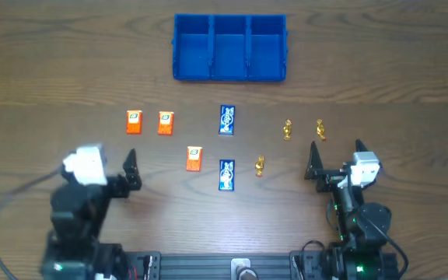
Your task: Sort Candies Into Trays
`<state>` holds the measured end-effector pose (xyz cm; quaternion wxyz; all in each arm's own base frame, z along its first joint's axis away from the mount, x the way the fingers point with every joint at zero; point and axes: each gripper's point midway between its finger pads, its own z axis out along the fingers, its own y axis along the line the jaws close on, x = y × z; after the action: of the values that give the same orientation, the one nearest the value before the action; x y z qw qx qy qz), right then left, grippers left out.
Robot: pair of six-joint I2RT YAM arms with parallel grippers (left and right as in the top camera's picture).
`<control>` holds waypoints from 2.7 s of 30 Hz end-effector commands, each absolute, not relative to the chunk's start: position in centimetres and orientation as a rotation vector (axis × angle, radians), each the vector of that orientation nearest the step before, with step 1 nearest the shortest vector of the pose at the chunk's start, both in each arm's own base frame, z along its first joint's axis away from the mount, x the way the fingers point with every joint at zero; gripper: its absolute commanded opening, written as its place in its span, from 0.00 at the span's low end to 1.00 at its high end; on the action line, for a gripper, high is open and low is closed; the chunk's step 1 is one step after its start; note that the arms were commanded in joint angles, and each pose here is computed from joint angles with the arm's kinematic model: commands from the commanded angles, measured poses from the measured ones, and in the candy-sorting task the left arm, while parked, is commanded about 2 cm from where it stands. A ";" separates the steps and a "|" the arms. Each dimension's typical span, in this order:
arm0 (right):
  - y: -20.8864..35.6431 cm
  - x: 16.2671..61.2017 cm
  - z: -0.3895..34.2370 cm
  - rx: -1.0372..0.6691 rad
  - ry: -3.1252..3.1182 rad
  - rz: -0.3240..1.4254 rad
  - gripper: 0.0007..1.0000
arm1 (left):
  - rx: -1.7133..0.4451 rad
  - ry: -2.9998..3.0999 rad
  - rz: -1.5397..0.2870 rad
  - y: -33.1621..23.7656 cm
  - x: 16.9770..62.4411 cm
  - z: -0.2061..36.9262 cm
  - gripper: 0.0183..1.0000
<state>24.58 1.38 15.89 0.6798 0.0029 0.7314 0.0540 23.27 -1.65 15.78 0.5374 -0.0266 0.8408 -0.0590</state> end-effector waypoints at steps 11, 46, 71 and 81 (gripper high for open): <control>1.0 24.6 15.8 0.015 1.643 0.103 1.00 | 0.055 2.715 -0.137 -3.6 34.2 10.6 1.00; 1.0 24.6 15.8 0.015 1.643 0.103 1.00 | 0.006 2.940 -0.041 -1.3 37.5 0.3 0.71; 1.0 24.6 15.8 0.015 1.643 0.103 1.00 | -0.084 2.912 -0.055 -1.5 38.7 1.6 0.30; 1.0 24.6 15.8 0.015 1.643 0.103 1.00 | -0.123 2.562 -0.159 -6.7 45.4 18.8 0.28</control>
<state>24.57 1.27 15.94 0.6808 0.0051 0.7306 0.0517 41.66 -3.02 9.32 0.1638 -0.0487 0.9849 -0.0287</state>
